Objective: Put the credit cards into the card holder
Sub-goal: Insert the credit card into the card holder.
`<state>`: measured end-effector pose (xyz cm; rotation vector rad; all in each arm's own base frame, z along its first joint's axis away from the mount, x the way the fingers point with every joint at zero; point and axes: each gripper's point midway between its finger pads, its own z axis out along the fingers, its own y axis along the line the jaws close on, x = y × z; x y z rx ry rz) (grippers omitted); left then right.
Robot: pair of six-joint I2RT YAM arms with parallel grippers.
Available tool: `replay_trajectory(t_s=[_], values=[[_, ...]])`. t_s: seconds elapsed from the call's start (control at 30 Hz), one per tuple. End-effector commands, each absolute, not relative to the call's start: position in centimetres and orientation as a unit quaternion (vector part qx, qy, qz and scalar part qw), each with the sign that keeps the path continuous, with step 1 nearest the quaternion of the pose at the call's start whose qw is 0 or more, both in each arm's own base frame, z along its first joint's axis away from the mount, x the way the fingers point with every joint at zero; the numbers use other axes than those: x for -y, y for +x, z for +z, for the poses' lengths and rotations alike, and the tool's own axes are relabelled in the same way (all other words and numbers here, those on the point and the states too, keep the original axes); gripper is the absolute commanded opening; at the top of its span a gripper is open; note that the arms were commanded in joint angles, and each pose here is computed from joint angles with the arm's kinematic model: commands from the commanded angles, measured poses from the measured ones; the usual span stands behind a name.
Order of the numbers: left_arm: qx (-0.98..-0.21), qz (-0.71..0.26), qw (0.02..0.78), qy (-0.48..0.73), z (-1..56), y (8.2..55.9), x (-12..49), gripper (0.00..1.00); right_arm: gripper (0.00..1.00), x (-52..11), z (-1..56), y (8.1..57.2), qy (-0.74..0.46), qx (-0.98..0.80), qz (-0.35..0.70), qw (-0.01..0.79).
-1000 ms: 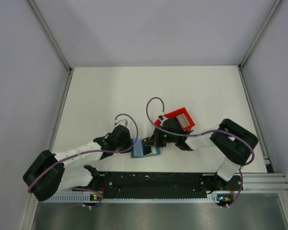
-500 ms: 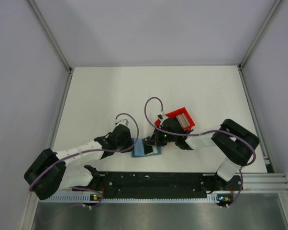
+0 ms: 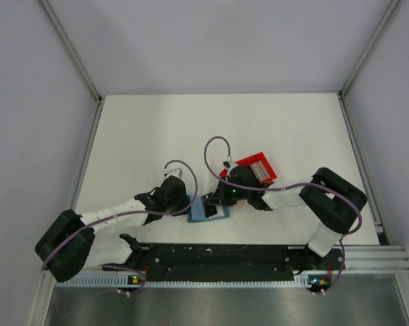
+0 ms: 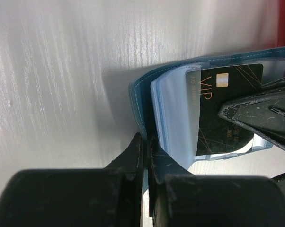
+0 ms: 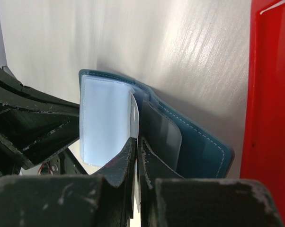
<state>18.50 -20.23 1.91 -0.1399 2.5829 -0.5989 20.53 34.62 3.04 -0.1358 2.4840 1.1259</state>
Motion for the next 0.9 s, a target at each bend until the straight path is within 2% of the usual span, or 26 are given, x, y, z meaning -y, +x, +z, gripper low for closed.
replay_trajectory(t_s=[0.0,0.87], values=[[-0.964,-0.163,0.202,-0.049,-0.66,16.42,17.8,0.0,0.0,-33.5,0.72,20.23,-0.033,-0.906,0.38,0.186],[-0.96,-0.18,0.207,-0.055,-0.79,16.48,18.23,0.0,0.0,-33.75,-0.26,20.19,0.017,-0.904,0.386,0.18]])
